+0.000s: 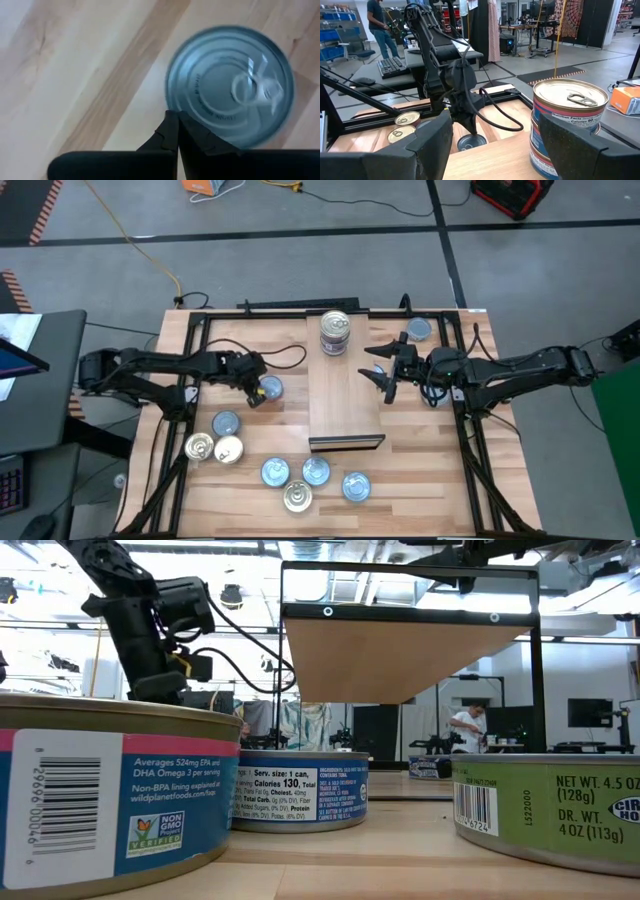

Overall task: Stack canned seafood by type on shelf
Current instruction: Put the red tuna can on the shelf

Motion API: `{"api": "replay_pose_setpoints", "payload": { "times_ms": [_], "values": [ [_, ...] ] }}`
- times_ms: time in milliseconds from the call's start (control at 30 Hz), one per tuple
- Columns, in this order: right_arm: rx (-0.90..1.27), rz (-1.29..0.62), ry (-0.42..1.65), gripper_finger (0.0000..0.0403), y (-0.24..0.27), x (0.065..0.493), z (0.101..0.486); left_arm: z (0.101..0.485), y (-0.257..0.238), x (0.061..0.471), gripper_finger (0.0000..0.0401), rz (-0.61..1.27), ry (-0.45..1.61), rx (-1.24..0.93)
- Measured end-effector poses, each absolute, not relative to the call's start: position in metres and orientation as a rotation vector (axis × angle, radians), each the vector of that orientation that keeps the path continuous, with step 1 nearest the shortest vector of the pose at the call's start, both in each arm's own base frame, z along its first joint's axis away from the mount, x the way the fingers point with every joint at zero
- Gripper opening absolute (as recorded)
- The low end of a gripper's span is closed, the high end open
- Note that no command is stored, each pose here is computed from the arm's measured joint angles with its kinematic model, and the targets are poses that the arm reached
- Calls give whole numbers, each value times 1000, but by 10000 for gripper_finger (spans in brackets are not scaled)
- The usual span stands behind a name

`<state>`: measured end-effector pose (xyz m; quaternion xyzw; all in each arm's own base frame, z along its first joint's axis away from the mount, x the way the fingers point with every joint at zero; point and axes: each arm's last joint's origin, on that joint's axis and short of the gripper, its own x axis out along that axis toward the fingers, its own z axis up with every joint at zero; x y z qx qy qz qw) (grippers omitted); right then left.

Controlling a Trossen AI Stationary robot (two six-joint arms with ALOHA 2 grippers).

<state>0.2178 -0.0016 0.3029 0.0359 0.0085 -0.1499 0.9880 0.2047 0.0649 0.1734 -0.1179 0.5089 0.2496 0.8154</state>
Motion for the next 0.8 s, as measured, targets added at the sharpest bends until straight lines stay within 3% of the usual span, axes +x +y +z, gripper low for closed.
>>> {"api": "replay_pose_setpoints", "payload": {
  "times_ms": [267,800],
  "values": [
    [72,-301,20,317,-2,218,303,168,70,194,0,580,1176,-282],
    [72,-301,19,317,-2,218,303,161,73,190,0,614,1163,-307]
  ]
}}
